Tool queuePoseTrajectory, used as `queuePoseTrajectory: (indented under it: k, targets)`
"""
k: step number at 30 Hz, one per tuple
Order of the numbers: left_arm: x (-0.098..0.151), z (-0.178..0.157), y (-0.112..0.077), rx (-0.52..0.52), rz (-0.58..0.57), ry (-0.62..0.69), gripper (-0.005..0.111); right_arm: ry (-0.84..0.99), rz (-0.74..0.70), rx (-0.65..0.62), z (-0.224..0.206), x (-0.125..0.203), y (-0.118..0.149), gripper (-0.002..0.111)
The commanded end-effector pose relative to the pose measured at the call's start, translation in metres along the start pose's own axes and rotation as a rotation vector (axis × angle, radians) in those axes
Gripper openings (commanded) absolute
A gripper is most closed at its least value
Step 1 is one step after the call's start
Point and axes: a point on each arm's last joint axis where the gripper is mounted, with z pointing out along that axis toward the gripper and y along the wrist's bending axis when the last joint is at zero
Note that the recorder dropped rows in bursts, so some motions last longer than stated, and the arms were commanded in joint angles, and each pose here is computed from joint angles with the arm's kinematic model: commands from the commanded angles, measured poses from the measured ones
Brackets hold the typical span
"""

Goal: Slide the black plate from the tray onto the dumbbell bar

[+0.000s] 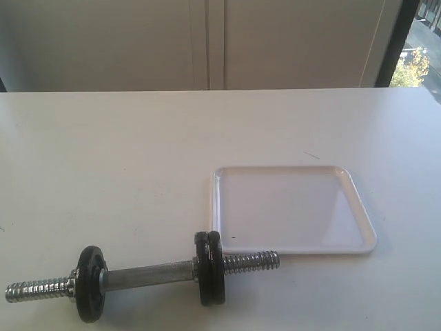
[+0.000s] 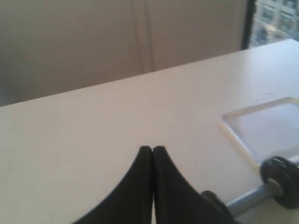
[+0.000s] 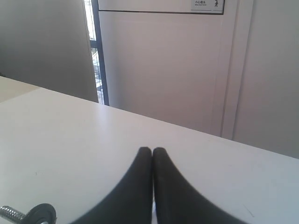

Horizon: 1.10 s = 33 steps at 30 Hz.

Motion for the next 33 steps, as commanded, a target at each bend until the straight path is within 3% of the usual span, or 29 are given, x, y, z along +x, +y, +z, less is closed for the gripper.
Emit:
queuePoseTrajectory:
  k: [1,7,19,22,26,33]
  targets:
    - [0.006,-0.018,-0.003,-0.202,-0.050,-0.063,0.000,-0.007,0.011,0.006,0.000,0.001,-0.001,0.000]
    - [0.021,-0.054,-0.015,-0.343,-0.059,-0.208,0.000,-0.007,0.011,0.006,0.000,0.001,-0.001,0.000]
    - [0.018,-0.059,-0.017,-0.351,-0.060,-0.233,0.000,-0.007,0.007,0.001,-0.002,0.002,0.001,0.000]
    - [0.022,-0.042,-0.016,-0.316,-0.079,-0.195,0.000,-0.007,0.007,0.001,-0.002,0.002,0.001,0.000]
    - [0.040,-0.011,-0.027,-0.130,-0.211,-0.120,0.000,-0.008,0.007,0.002,-0.002,0.001,0.001,0.000]
    - [0.101,0.039,-0.018,-0.213,-0.260,0.116,0.000,-0.008,0.021,0.002,-0.002,0.001,0.001,0.000]
